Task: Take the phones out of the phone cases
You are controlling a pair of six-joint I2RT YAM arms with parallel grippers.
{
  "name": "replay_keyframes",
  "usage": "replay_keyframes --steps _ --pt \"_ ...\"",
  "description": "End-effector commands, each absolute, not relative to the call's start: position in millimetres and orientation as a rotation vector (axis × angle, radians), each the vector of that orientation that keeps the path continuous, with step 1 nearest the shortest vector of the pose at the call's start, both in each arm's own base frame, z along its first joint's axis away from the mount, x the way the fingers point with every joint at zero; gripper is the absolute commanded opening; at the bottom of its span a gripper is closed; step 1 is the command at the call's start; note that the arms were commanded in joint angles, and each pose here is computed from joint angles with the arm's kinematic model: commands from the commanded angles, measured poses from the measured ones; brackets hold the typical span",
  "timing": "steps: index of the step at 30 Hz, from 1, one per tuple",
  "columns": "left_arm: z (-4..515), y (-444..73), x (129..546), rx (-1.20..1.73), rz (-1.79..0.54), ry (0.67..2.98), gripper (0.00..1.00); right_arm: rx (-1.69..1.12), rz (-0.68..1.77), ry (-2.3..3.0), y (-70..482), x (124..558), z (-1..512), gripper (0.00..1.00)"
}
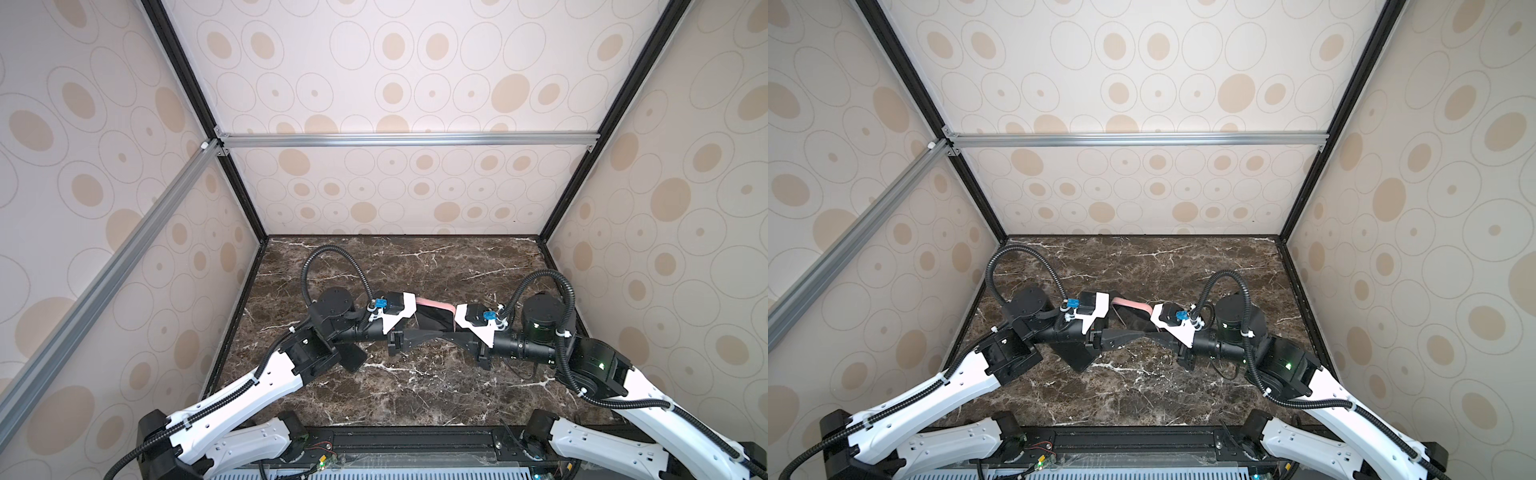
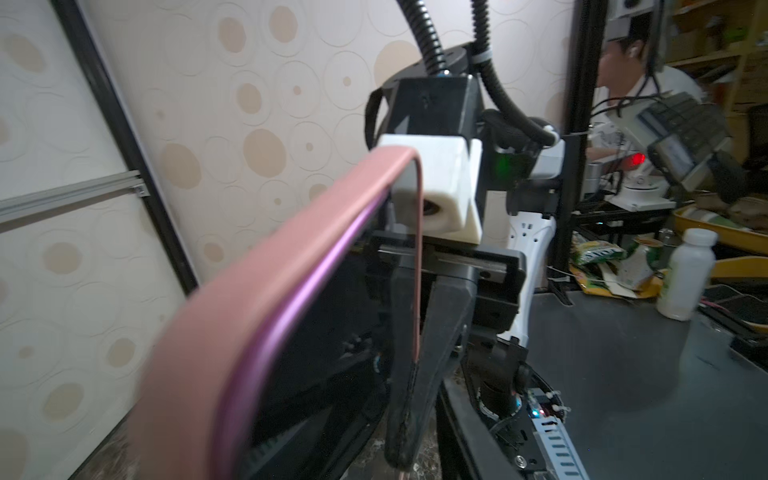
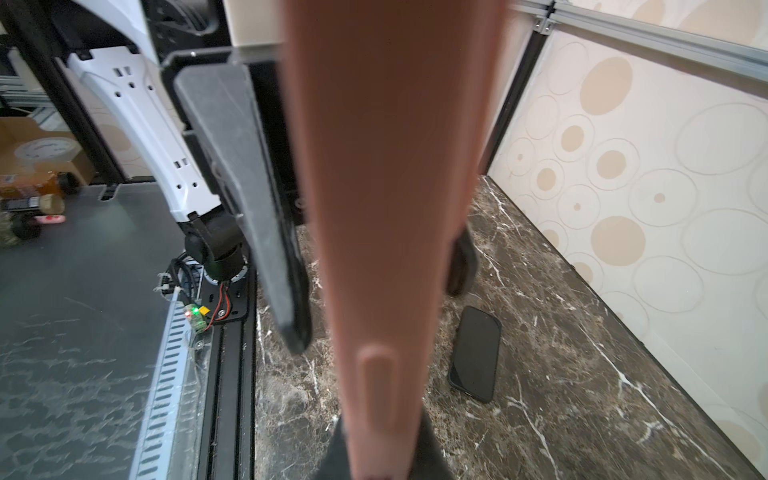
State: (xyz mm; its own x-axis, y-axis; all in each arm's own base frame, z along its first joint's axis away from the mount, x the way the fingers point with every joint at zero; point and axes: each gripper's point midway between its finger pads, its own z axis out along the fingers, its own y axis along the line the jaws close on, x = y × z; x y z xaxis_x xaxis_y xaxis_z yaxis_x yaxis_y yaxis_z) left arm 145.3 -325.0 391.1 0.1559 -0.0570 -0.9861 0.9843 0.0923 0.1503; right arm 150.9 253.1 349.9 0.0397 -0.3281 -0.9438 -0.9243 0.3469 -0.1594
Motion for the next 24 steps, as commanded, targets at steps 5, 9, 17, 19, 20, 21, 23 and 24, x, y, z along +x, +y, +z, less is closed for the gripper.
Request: replay_keyframes --steps 5,9,17,19,20,21,23,24 --pt "447.4 -288.0 171.5 0.944 -0.732 1.006 0.43 -0.881 0.454 1.591 222.3 199.2 370.7 0.0" --pt "452.6 -284.7 175.2 0.929 -0.68 0.995 0.41 -0.872 0.44 1.622 222.1 203.0 365.5 0.0" --pt "452.2 -290.5 175.6 0.945 -0.678 0.98 0.32 -0.924 0.477 1.621 228.4 196.5 361.2 0.0" --pt "452.5 -290.2 176.4 0.941 -0.673 0.979 0.31 -0.947 0.493 1.616 231.2 193.6 359.8 0.0" --pt "452.8 -290.0 177.2 0.938 -0.67 0.979 0.31 -0.958 0.501 1.616 232.6 192.2 358.6 0.0" --pt "453.5 -289.9 177.1 0.936 -0.668 0.977 0.3 -0.967 0.506 1.614 233.6 191.1 358.0 0.0" --pt "454.6 -289.5 178.3 0.932 -0.661 0.975 0.3 -0.984 0.518 1.614 235.8 189.1 356.3 0.0" --pt "455.0 -289.4 179.1 0.929 -0.657 0.975 0.3 -0.988 0.524 1.614 236.3 188.1 355.9 0.0"
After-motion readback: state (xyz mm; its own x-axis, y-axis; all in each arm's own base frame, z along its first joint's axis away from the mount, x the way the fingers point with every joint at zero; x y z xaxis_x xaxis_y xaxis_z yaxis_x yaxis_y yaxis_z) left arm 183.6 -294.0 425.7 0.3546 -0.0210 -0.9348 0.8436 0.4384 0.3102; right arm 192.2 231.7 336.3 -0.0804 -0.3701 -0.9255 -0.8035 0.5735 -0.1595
